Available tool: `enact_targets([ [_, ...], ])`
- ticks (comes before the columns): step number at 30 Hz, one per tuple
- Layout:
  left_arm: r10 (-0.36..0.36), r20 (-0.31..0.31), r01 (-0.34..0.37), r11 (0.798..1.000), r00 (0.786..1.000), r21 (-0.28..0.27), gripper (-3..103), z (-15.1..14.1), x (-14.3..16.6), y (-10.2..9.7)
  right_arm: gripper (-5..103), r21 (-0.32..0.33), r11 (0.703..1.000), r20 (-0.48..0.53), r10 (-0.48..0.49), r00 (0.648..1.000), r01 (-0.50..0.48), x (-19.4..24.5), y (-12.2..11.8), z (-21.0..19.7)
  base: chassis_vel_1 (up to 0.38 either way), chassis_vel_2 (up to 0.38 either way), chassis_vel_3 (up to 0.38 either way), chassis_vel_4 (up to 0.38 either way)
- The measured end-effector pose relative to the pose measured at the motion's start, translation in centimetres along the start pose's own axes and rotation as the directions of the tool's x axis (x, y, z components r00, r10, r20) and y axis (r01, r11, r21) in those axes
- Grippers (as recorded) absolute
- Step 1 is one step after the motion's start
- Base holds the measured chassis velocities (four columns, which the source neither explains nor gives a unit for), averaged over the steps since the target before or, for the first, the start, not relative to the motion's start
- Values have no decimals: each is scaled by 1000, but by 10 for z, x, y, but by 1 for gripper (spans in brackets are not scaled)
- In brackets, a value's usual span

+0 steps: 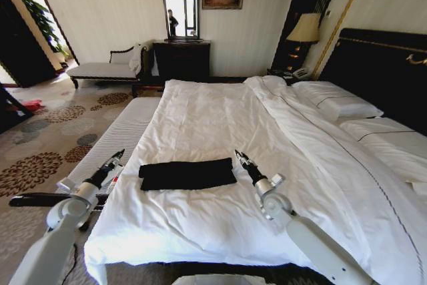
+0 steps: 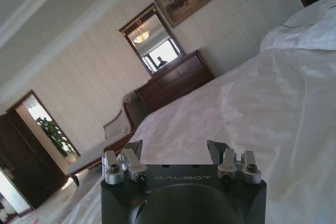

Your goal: Fold the clothes on the bed.

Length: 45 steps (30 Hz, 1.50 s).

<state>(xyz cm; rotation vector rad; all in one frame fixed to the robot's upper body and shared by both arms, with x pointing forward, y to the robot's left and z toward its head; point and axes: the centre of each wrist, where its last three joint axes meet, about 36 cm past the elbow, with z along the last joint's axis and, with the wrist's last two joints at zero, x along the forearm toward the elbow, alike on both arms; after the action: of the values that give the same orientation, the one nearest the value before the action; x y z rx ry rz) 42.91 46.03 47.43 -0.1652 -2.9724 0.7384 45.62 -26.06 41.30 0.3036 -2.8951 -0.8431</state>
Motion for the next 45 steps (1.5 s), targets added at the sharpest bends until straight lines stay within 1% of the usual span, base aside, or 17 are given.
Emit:
enact_targets([
  [1,-24,-35,23,999,999,-26,70,-5,-8,-13,71,13,1000,-18,26,1000,-26,-7,5,-3,0,0,0,0],
  [3,-57,-94,48,995,994,-91,81,-10,-22,-39,81,42,995,-65,91,994,-88,-27,17,-11,0,0,0,0],
  [5,-99,-188,61,979,977,-197,91,-6,-37,-73,86,84,985,-124,163,979,-153,-53,36,-18,0,0,0,0],
  [6,-99,-188,61,979,977,-197,91,-6,-37,-73,86,84,985,-124,163,979,-153,-53,36,-18,0,0,0,0],
  [8,-146,-270,61,952,952,-301,96,0,-48,-100,96,111,978,-170,192,967,-174,-76,50,-19,0,0,0,0],
  [11,-234,-331,86,910,914,-406,100,4,-65,-113,100,136,972,-237,220,946,-192,-94,61,-17,0,0,0,0],
  [12,-234,-331,86,910,914,-406,100,4,-65,-113,100,136,972,-237,220,946,-192,-94,61,-17,0,0,0,0],
  [15,-315,-317,140,871,894,-471,100,2,-83,-112,100,190,951,-309,295,904,-246,-109,67,-14,0,0,0,0],
  [16,-315,-317,140,871,894,-471,100,2,-83,-112,100,190,951,-309,295,904,-246,-109,67,-14,0,0,0,0],
  [18,-323,-273,161,860,906,-485,100,-13,-96,-120,100,272,904,-384,417,824,-330,-127,84,-25,0,0,0,0],
  [19,-303,-255,154,866,918,-476,100,-21,-97,-127,100,297,888,-418,450,789,-350,-131,93,-33,0,0,0,0],
  [20,-303,-255,154,866,918,-476,100,-21,-97,-127,100,297,888,-418,450,789,-350,-131,93,-33,0,0,0,0],
  [23,-237,-194,130,886,952,-445,100,-46,-89,-150,100,362,864,-493,497,714,-351,-136,113,-56,0,0,0,0],
  [24,-198,-155,112,891,968,-440,100,-58,-81,-163,100,412,850,-518,515,683,-329,-136,121,-64,0,0,0,0],
  [28,-139,-110,77,895,984,-440,100,-67,-62,-182,100,461,839,-550,527,648,-290,-139,123,-66,0,0,0,0],
  [35,-67,-61,30,882,996,-470,100,-56,-33,-207,100,440,854,-622,512,592,-276,-162,126,-52,0,0,0,0],
  [45,-52,-58,19,882,997,-470,100,-52,-24,-211,100,412,883,-662,458,594,-223,-181,162,-36,0,0,0,0],
])
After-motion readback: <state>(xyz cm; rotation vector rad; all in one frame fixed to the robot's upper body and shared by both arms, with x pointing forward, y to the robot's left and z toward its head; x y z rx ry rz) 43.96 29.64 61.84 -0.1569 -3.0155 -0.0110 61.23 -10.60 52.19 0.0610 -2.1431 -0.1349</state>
